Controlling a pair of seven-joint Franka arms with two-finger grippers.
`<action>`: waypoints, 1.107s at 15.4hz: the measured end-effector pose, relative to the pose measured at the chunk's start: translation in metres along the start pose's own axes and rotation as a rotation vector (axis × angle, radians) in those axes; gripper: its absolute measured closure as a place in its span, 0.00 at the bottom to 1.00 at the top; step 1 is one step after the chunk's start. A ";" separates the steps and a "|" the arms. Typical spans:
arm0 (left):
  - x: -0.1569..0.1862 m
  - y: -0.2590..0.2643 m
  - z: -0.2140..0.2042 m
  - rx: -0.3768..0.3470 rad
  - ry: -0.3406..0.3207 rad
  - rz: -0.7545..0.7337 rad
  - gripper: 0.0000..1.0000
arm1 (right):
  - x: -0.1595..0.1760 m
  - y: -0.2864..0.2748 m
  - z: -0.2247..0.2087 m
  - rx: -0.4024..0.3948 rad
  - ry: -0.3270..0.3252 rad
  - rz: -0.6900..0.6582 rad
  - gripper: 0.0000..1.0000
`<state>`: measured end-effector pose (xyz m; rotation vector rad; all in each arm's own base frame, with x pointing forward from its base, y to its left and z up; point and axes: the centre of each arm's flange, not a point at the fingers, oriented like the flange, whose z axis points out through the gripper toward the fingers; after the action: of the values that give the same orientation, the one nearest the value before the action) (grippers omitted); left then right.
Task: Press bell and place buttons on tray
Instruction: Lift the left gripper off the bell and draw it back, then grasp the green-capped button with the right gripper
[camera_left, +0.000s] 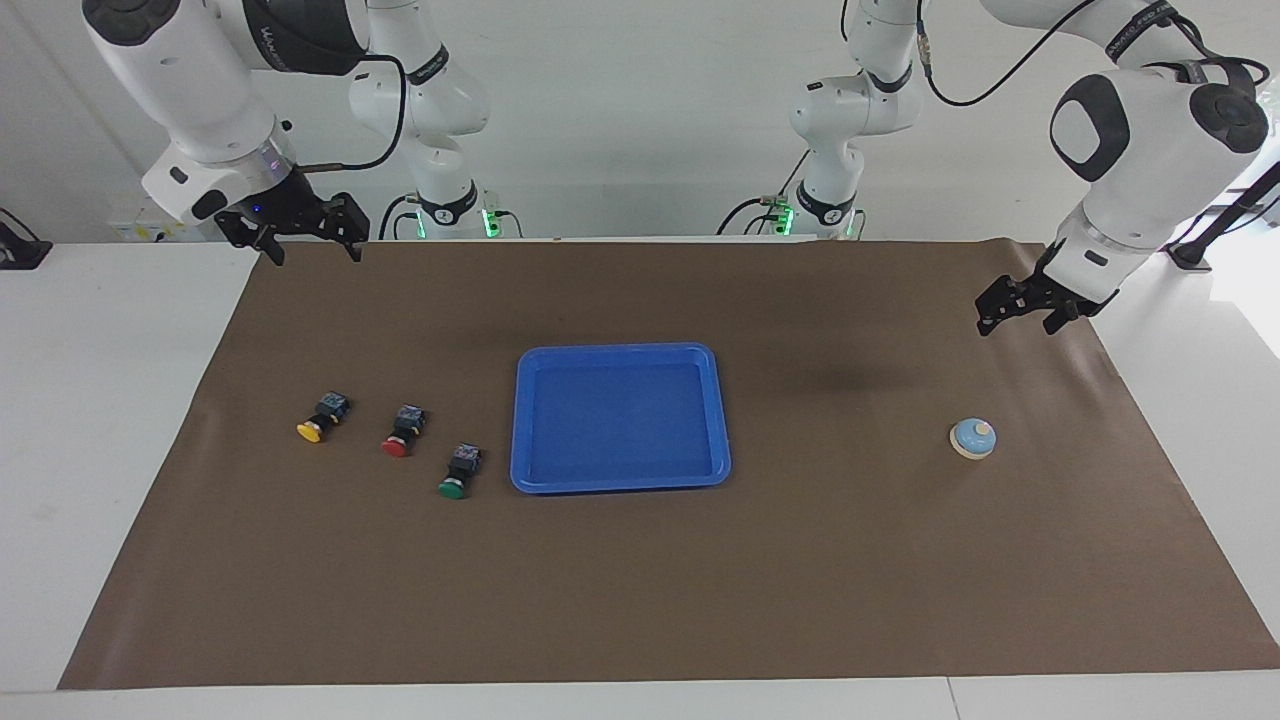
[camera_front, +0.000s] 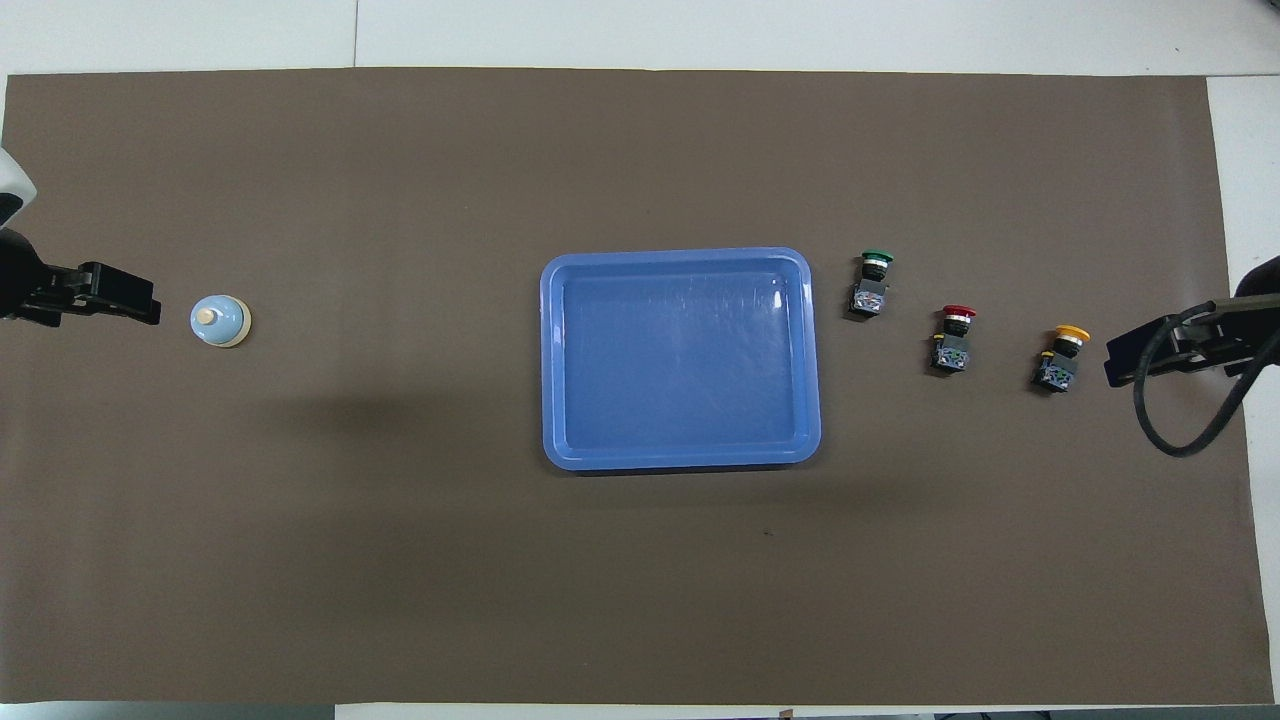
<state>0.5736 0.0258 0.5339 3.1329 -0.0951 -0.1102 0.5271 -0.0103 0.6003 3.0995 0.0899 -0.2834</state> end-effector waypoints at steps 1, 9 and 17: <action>-0.002 0.000 -0.002 -0.001 -0.006 0.000 0.00 | 0.000 0.001 0.000 0.000 -0.001 0.002 0.00; -0.016 0.013 -0.014 0.000 -0.009 0.011 0.00 | 0.007 0.002 -0.001 -0.005 0.075 -0.015 0.00; -0.016 0.026 -0.014 0.002 -0.015 0.012 0.00 | 0.082 -0.072 0.120 0.003 0.206 0.019 0.00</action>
<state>0.5569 0.0009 0.5487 3.1332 -0.1138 -0.1330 0.5819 0.0626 0.4653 3.1200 0.0641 0.0374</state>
